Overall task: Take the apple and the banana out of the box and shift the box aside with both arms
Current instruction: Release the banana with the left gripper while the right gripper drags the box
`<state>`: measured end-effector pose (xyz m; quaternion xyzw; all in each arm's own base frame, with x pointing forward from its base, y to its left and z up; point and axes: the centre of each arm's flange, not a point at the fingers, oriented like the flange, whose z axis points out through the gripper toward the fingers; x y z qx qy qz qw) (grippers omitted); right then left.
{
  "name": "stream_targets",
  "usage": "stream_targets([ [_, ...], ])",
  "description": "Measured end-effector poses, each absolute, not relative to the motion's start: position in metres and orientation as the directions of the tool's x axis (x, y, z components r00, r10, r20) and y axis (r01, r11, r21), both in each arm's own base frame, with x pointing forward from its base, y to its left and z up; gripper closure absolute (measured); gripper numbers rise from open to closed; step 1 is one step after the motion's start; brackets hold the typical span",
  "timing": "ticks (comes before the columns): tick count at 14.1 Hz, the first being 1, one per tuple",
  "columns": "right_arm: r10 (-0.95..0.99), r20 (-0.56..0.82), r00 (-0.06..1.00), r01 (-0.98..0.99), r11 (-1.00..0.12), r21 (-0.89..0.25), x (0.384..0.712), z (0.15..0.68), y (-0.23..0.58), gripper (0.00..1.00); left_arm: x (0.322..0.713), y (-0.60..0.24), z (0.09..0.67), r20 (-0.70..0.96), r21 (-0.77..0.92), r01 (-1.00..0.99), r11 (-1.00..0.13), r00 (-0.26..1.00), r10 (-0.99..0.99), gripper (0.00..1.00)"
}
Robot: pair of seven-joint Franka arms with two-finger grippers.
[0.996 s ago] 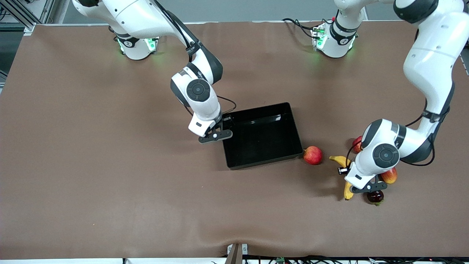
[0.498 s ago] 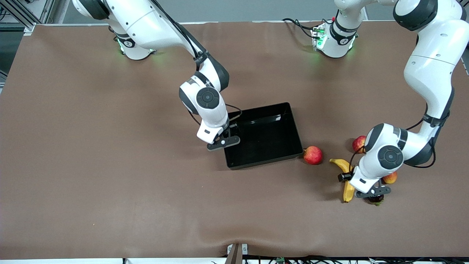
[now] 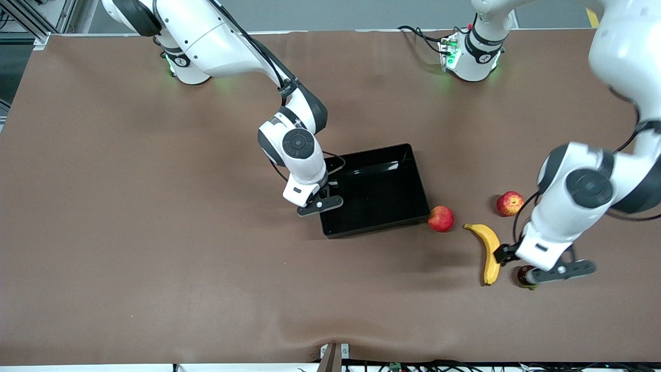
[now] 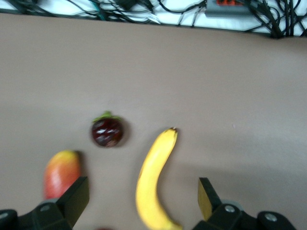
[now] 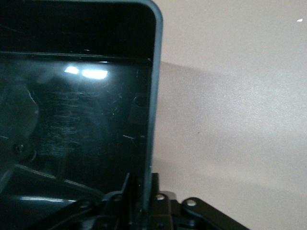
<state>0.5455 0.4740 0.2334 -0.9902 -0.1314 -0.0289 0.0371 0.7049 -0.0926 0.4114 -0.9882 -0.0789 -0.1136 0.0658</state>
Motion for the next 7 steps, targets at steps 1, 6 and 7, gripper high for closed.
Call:
stream_targets([
  [1, 0.259, 0.072, 0.963, 0.264, -0.963, -0.064, 0.546, 0.235, 0.474, 0.96, 0.696, -0.093, 0.440, 0.224, -0.118, 0.196, -0.974, 0.960, 0.166, 0.00],
  [6, 0.255, 0.125, 0.959, 0.261, -0.965, -0.034, 0.571, 0.259, 0.454, 0.96, 0.647, -0.095, 0.543, 0.167, -0.186, 0.159, -0.970, 0.978, 0.128, 0.00],
  [7, 0.238, 0.141, 0.961, 0.245, -0.969, -0.034, 0.582, 0.273, 0.442, 0.96, 0.635, -0.095, 0.559, 0.142, -0.181, 0.154, -0.971, 0.981, 0.129, 0.00],
])
